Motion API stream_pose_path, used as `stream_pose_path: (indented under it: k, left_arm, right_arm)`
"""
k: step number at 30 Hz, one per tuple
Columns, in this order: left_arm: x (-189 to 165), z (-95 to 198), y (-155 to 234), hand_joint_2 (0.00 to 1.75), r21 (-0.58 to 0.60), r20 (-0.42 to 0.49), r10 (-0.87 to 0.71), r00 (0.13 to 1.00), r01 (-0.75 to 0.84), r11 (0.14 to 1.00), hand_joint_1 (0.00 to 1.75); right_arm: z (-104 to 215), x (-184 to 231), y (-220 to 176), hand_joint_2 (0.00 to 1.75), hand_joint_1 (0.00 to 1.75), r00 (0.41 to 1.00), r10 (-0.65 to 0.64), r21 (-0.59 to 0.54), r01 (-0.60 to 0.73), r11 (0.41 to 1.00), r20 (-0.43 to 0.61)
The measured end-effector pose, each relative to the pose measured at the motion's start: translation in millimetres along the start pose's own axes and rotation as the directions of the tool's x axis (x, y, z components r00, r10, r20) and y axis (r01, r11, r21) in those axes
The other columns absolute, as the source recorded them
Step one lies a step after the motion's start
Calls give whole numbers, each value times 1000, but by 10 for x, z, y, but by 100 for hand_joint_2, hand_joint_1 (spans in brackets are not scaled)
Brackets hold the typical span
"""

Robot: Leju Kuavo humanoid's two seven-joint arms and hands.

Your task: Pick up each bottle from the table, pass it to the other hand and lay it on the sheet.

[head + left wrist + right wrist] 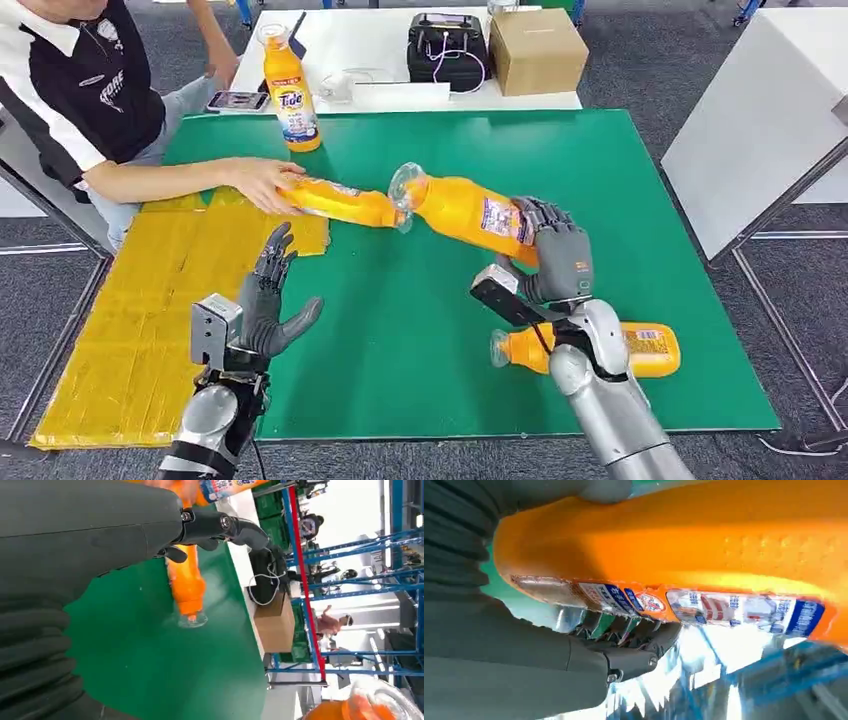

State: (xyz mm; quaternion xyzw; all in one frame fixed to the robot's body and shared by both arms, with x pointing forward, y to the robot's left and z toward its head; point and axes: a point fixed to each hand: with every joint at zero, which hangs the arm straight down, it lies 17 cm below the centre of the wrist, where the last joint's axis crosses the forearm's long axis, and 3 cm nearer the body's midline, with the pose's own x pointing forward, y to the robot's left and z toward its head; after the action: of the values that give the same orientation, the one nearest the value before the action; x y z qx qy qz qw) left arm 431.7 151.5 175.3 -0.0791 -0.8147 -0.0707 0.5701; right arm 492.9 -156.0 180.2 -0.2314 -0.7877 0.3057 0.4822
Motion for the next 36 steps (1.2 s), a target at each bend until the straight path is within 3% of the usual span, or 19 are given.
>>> stream_pose_path:
  k: [4,17,36]
  left_arm:
    - [66,-74,-49,175,-16,17,1,1000,-1,1000,0]
    - [134,-158,-133,175,-41,33,2,999,0,999,0]
    - [222,-258,-468,175,-129,54,14,998,-7,992,0]
  right_arm:
    - [-4,216,228,175,175,979,-202,75,201,977,6]
    - [-38,479,395,175,175,937,-348,116,344,932,13]
    - [-56,1190,1161,175,175,897,-441,313,406,858,45]
